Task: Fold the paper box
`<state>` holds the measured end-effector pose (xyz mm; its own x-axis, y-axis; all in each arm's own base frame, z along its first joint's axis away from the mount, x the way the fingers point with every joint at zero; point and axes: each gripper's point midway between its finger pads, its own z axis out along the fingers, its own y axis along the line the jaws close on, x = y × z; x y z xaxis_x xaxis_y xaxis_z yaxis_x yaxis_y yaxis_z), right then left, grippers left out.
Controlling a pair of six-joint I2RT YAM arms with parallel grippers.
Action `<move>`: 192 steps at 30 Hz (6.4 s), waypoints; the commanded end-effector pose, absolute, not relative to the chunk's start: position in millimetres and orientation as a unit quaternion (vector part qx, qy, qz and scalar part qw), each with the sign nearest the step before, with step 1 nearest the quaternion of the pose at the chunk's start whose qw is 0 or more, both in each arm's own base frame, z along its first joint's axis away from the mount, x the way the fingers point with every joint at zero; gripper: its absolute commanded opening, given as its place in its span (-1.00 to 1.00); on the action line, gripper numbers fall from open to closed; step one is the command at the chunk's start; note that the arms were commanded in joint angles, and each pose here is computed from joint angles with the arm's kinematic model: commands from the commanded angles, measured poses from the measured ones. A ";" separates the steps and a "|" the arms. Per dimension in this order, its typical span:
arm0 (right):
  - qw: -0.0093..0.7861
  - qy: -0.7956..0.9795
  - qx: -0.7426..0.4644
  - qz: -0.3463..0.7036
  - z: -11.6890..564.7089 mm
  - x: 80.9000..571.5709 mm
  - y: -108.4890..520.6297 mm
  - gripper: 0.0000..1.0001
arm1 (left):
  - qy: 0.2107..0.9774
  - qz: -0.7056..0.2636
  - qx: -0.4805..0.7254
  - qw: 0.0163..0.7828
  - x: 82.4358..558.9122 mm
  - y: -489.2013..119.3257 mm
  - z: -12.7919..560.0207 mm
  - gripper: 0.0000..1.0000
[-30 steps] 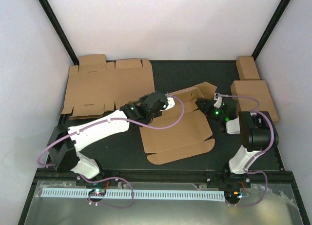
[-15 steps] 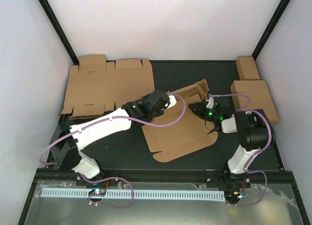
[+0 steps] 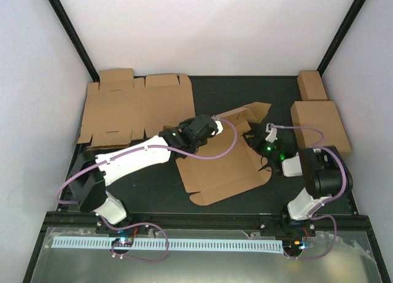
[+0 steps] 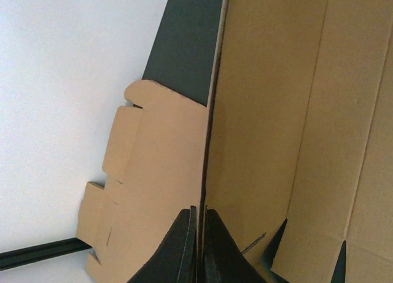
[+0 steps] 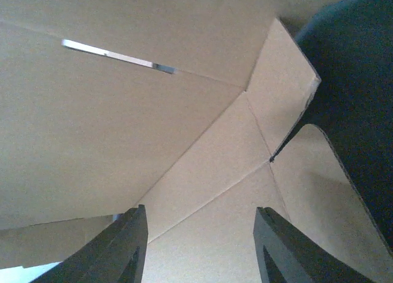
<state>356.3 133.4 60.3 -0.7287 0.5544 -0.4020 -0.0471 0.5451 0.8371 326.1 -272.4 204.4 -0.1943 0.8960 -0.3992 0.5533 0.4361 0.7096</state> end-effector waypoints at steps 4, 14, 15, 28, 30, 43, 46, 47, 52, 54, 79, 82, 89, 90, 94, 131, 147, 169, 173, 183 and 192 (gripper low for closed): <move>0.414 0.778 0.125 0.456 107.2 344.8 120.1 0.11 | 0.743 0.233 0.500 0.380 326.1 -272.3 186.1 -0.97; 0.402 0.751 0.161 0.498 183.0 325.0 135.1 0.54 | 0.735 0.271 0.504 0.365 328.2 -271.7 172.4 -0.95; 0.407 0.748 0.162 0.498 193.8 325.5 137.0 0.56 | 0.733 0.276 0.505 0.362 328.3 -271.6 170.1 -0.95; 0.330 0.782 0.238 0.471 214.9 365.1 154.3 0.60 | 0.704 0.337 0.503 0.371 327.6 -271.0 167.7 -0.94; 0.327 0.776 0.252 0.478 213.7 365.3 158.3 0.58 | 0.703 0.340 0.503 0.369 327.8 -271.6 166.2 -0.93; 0.292 0.757 0.241 0.533 218.0 380.3 192.2 -0.30 | 0.706 0.329 0.513 0.363 322.5 -273.3 160.9 -0.76; 0.288 0.757 0.241 0.534 213.9 382.7 193.9 -0.62 | 0.706 0.319 0.520 0.360 319.5 -275.2 160.5 -0.66; 0.286 0.756 0.240 0.537 213.5 382.9 194.8 -0.69 | 0.707 0.312 0.524 0.358 317.4 -277.0 160.0 -0.60; 0.286 0.756 0.236 0.539 210.1 383.6 196.0 -0.90 | 0.740 0.232 0.528 0.344 300.0 -285.2 170.9 0.16; 0.291 0.757 0.232 0.537 210.9 383.5 195.8 -0.92 | 0.755 0.174 0.530 0.346 288.8 -294.3 183.3 0.45; 0.289 0.765 0.192 0.543 203.8 373.8 201.6 -0.93 | 0.851 -0.214 0.414 0.242 356.1 -328.7 238.9 0.95; 0.290 0.764 0.189 0.544 204.4 373.6 202.1 -0.91 | 0.856 -0.207 0.417 0.225 362.4 -329.7 224.2 0.87; 0.289 0.766 0.191 0.542 200.0 375.7 202.6 -0.87 | 0.857 -0.207 0.427 0.202 364.0 -333.2 207.3 0.61; 0.288 0.767 0.192 0.541 198.3 376.3 202.4 -0.86 | 0.856 -0.210 0.428 0.199 362.4 -333.3 206.3 0.61; 0.286 0.770 0.194 0.537 192.4 378.8 202.6 -0.82 | 0.852 -0.221 0.437 0.185 355.0 -334.5 200.6 0.61; 0.330 0.772 0.172 0.515 187.6 373.5 188.7 -0.46 | 0.868 -0.181 0.430 0.171 354.4 -312.9 185.3 0.26; 0.374 0.832 0.174 0.370 135.1 357.7 108.1 -0.97 | 0.867 -0.190 0.428 0.172 330.7 -316.7 187.4 0.23; 0.288 0.864 0.252 0.327 30.4 378.4 103.0 -0.97 | 0.871 -0.184 0.425 0.166 319.6 -316.2 183.0 0.22; 0.280 0.865 0.257 0.328 20.2 383.4 104.4 -0.97 | 0.871 -0.184 0.426 0.163 318.9 -316.6 179.9 0.22; 0.293 0.842 0.236 0.387 27.4 400.6 121.7 -0.97 | 0.871 -0.183 0.429 0.158 316.5 -316.9 176.2 0.22; 0.276 0.844 0.243 0.391 23.0 414.5 125.8 -0.97 | 0.869 -0.184 0.431 0.156 313.6 -317.4 176.6 0.21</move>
